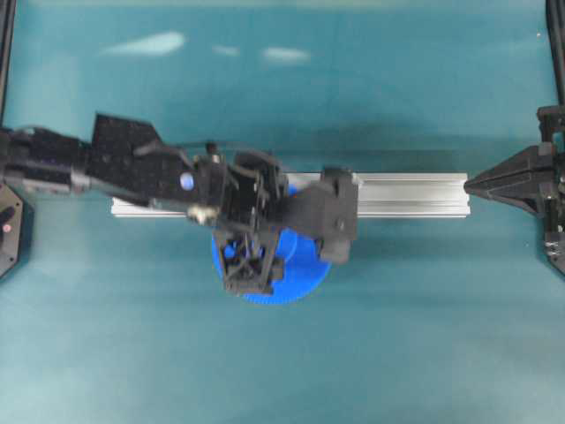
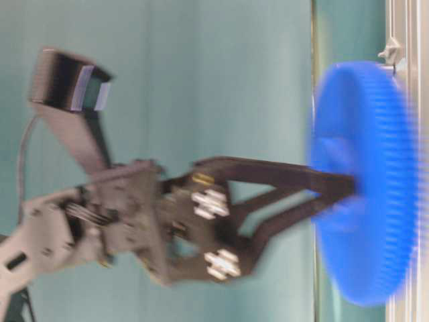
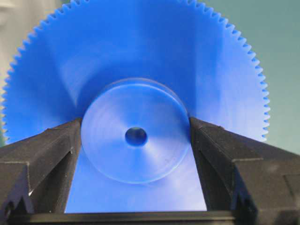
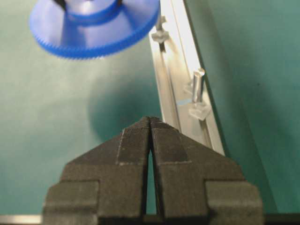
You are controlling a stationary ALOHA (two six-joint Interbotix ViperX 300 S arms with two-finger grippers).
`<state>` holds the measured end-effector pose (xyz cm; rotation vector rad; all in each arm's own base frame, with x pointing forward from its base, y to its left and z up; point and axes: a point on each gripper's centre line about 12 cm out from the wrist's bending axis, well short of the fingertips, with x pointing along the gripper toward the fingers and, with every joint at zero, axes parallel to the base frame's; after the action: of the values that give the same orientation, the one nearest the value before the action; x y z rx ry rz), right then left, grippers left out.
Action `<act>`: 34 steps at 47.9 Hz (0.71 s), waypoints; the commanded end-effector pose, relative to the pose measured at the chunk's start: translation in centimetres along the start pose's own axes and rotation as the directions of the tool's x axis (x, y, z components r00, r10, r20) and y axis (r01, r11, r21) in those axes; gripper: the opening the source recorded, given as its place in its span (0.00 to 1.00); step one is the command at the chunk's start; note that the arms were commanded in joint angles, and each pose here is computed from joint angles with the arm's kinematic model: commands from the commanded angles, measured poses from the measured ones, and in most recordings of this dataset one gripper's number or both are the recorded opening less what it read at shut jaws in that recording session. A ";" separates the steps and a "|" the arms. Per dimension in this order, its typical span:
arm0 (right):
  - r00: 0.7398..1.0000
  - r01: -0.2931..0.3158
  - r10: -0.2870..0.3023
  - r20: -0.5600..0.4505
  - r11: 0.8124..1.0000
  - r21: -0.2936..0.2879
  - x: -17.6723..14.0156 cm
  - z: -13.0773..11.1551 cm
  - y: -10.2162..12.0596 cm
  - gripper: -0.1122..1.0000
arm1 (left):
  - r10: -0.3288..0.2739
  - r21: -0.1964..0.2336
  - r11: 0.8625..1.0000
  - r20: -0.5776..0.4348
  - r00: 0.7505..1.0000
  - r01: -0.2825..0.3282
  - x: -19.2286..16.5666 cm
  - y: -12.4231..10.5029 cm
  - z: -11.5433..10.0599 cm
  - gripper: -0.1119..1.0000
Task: Insert the large gear onto the shaft.
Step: 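Lift the gear and swing it upright over the rail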
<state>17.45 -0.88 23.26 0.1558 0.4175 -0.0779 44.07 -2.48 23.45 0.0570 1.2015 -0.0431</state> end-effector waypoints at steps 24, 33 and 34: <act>1.000 0.000 -0.001 0.002 1.000 0.014 0.1 0.1 0.0 0.15 | 0.042 0.036 0.998 0.159 0.986 -0.048 -6.6 3.8 4.1 0.79; 1.000 0.000 0.000 0.006 1.000 0.014 0.0 0.2 0.0 0.15 | 0.057 0.018 0.998 0.163 0.985 -0.061 -6.1 5.2 4.8 0.79; 1.000 0.001 -0.001 0.006 1.000 0.015 0.0 0.2 0.0 0.15 | 0.059 0.015 0.998 0.164 0.985 -0.062 -6.1 5.3 4.9 0.79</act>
<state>17.36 -0.88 22.98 0.1559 0.4236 -0.0783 46.44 2.14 29.06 0.1036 1.0893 -0.0165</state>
